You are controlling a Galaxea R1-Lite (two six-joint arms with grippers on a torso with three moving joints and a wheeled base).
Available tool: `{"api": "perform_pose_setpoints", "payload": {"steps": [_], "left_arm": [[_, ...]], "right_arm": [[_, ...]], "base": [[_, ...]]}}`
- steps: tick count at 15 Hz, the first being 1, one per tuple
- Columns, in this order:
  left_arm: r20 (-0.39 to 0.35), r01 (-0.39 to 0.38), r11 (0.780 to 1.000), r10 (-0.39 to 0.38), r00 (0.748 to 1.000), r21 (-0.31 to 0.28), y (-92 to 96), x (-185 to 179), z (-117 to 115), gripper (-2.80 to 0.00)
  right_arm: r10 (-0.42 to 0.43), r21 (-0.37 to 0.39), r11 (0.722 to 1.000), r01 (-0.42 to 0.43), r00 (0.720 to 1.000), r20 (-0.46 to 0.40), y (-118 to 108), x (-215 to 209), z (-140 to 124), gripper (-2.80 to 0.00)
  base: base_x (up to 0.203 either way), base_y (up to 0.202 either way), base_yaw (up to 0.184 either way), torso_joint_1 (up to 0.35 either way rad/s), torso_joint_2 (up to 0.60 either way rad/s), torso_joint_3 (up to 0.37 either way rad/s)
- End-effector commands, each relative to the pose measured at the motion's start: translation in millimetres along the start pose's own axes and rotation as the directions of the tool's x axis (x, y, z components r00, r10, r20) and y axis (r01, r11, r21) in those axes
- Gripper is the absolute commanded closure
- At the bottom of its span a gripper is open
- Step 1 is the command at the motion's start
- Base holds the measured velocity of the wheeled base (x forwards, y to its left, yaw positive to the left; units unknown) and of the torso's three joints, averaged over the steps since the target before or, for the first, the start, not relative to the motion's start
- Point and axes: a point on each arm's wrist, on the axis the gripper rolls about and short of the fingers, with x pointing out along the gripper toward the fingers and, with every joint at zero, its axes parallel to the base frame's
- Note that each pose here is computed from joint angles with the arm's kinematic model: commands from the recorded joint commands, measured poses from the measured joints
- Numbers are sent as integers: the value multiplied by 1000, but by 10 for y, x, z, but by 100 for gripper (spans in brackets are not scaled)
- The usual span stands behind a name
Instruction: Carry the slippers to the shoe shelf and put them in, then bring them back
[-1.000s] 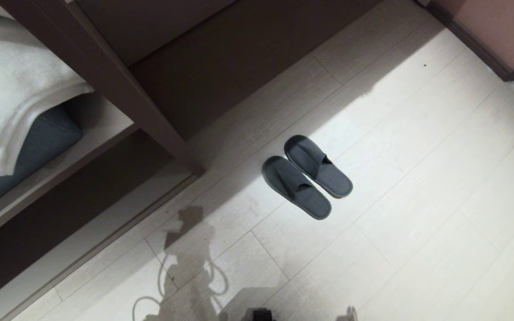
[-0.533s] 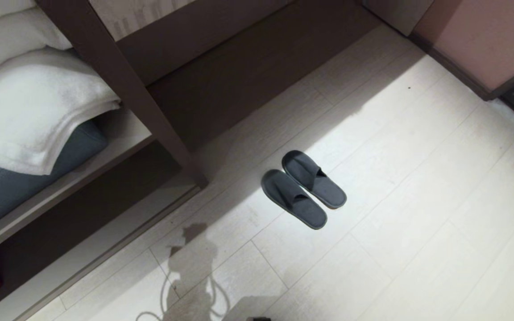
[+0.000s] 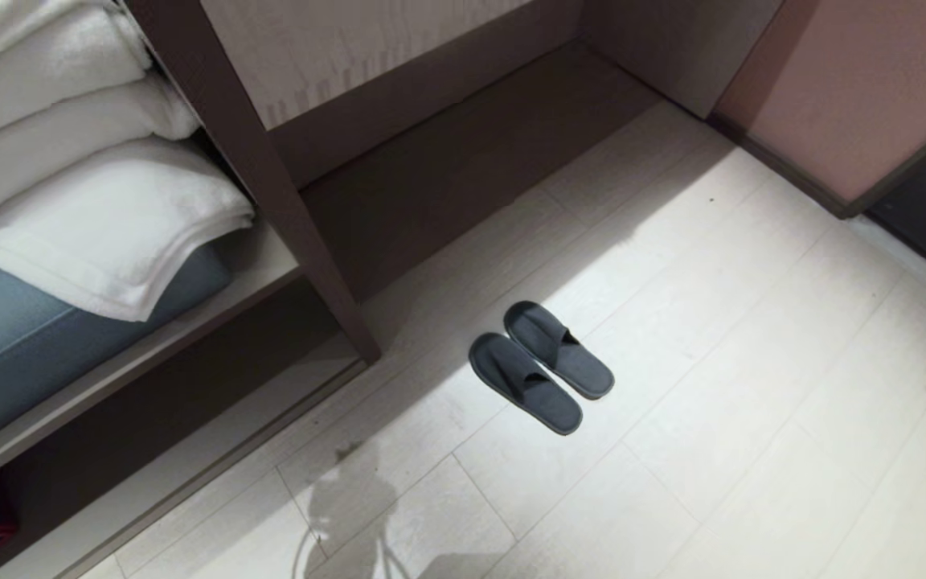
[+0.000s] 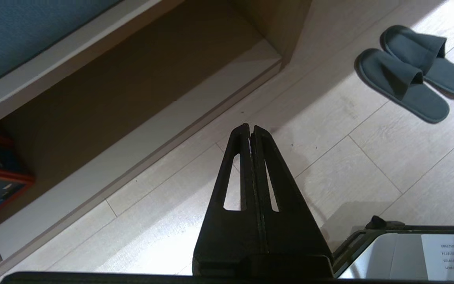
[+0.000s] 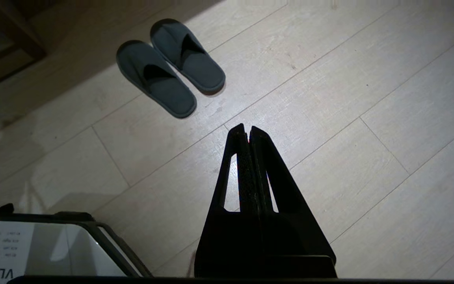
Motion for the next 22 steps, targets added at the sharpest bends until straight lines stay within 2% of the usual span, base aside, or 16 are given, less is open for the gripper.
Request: {"api": "perform_pose_setpoints", "payload": {"steps": [1,22], "left_arm": [[-2,0,1000,0,1000,0,0,1,0,0],[-2,0,1000,0,1000,0,0,1,0,0]], "right_arm": [[1,-1,1000,-1,1000,-2,0,2,0,0],[1,-1,1000,-1,1000,-2,0,2,0,0]], "base": [[0,0,0,2,2,207],[0,0,0,3,2,201]]}}
